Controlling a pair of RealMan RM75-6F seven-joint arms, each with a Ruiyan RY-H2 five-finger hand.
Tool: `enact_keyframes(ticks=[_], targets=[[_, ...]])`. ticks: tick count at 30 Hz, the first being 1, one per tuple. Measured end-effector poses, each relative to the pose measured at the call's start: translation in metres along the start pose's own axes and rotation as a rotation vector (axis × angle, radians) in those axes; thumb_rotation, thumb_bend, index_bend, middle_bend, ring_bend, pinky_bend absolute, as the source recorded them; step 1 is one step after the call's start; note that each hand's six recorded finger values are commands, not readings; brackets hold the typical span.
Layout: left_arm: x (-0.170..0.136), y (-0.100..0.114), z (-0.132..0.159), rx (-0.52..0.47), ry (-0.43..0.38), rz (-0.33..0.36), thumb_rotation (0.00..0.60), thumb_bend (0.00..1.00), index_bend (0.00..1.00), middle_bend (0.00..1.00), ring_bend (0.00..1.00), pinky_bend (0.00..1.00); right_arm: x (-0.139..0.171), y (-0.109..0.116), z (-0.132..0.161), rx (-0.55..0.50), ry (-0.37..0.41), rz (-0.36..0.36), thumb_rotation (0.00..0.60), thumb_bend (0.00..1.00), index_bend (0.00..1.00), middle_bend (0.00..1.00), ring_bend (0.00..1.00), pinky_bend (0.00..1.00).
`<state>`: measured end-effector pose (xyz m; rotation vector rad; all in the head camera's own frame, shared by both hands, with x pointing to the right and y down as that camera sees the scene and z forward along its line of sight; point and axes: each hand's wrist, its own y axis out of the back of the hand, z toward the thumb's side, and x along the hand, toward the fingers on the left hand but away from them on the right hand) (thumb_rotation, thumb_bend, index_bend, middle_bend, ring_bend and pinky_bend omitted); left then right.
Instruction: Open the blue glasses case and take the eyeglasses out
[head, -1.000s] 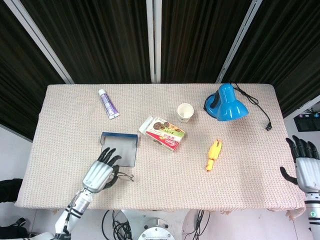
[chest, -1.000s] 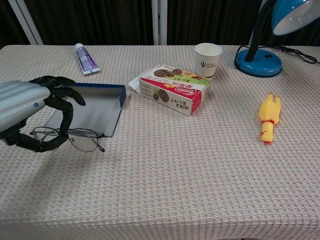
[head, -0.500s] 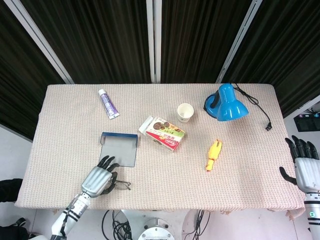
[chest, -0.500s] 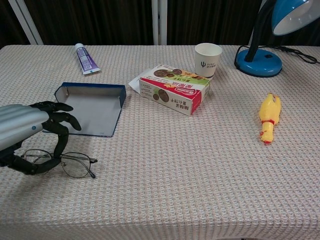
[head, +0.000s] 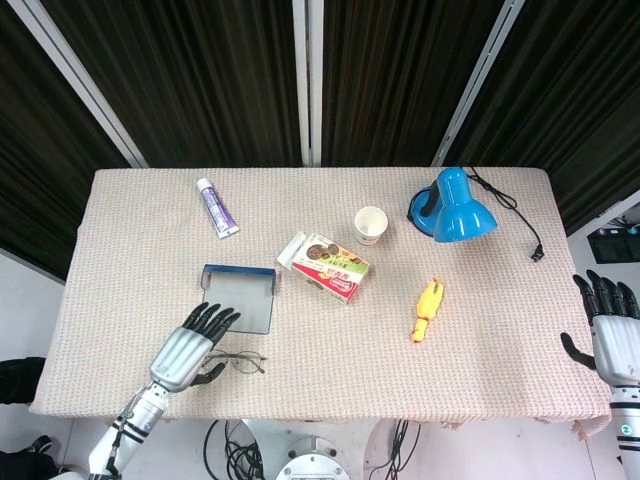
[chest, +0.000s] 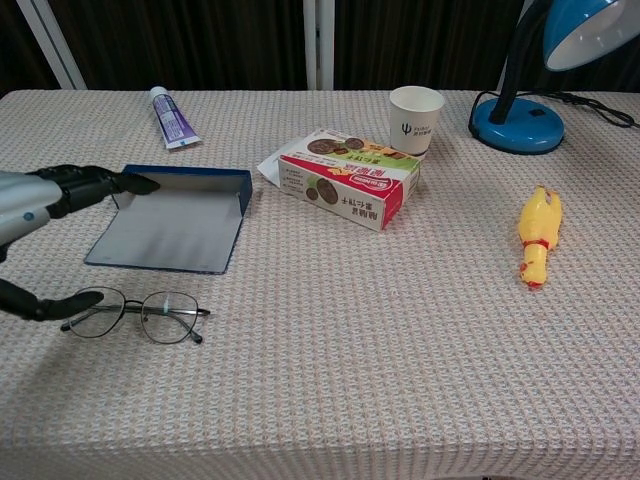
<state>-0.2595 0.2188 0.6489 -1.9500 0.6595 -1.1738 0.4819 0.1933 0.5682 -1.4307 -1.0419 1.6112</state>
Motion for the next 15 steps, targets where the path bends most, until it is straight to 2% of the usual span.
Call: enact_keyframes(ticks=[3,5,8,12,15], targets=[[-0.005,0.021,-0.013,0.015,0.022,0.08,0.6,0.28,0.0,0.01,0.0,0.02,0.002,0.005,-0.001,-0.004,-0.001,-0.018,0.6,0.24,0.0,0.0,0.0,0.0],[-0.013,0.038,-0.031,0.044,0.058,0.133,0.6,0.2,0.0,0.0,0.0,0.02,0.004,0.006,0.0,-0.002,0.004,-0.027,0.6,0.24,0.0,0.0,0.0,0.0],[-0.031,0.056,-0.063,0.098,0.138,0.151,0.6,0.1,0.0,0.0,0.0,0.02,0.008,0.003,0.002,-0.004,0.013,-0.028,0.6,0.24,0.0,0.0,0.0,0.0],[-0.062,0.075,-0.111,0.162,0.289,0.168,0.6,0.09,0.0,0.0,0.0,0.01,0.01,-0.003,0.003,-0.012,0.013,-0.024,0.6,0.24,0.0,0.0,0.0,0.0],[-0.081,0.083,-0.133,0.189,0.351,0.196,0.6,0.09,0.0,0.0,0.0,0.01,0.011,-0.005,0.004,-0.006,0.014,-0.018,0.6,0.24,0.0,0.0,0.0,0.0]])
